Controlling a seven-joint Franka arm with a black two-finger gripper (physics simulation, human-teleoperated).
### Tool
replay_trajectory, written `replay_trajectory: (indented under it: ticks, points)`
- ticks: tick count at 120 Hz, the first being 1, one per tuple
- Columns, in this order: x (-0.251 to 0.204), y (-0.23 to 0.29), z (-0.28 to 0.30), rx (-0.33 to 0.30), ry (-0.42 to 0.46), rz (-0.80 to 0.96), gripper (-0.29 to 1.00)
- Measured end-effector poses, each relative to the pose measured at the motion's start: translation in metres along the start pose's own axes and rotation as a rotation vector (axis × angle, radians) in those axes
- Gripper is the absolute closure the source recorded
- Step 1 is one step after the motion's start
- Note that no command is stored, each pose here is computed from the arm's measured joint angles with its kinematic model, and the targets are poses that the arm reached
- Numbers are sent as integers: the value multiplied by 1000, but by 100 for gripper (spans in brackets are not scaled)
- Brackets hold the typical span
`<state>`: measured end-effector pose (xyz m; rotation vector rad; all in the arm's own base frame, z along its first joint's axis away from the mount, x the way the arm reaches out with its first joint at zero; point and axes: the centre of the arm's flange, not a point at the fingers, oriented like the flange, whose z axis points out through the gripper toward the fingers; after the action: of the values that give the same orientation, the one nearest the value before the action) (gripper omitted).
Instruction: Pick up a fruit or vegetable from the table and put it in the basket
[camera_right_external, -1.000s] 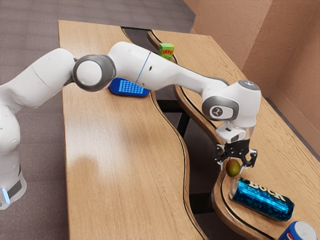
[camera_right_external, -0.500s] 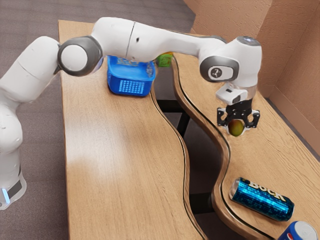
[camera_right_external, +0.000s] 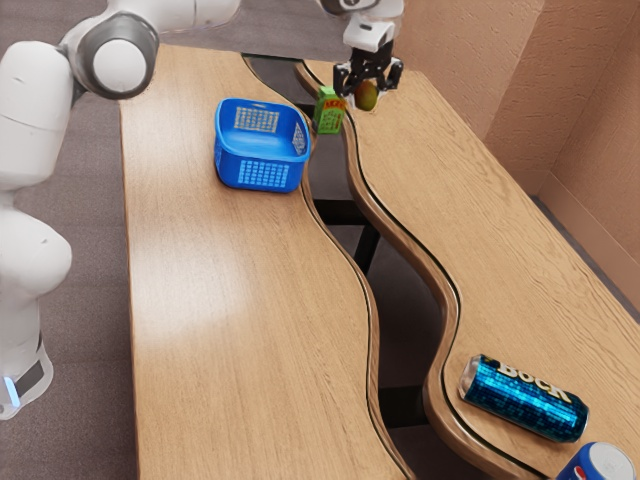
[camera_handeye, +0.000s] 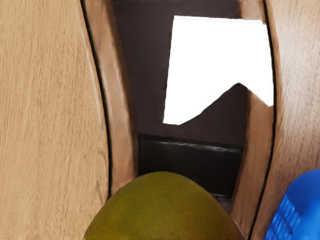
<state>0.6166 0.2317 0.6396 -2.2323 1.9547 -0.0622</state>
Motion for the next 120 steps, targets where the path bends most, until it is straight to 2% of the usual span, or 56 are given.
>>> replay_trajectory:
  ticks: [21, 43, 82, 99, 120]
  points:
    - [-66, 33, 25, -117, 8, -104, 44]
    - [-115, 57, 54, -187, 20, -177, 44]
    - [-147, 67, 86, -207, 49, -216, 44]
    - [-141, 62, 88, -203, 44, -201, 17]
    - [-145, 64, 90, -200, 63, -216, 5]
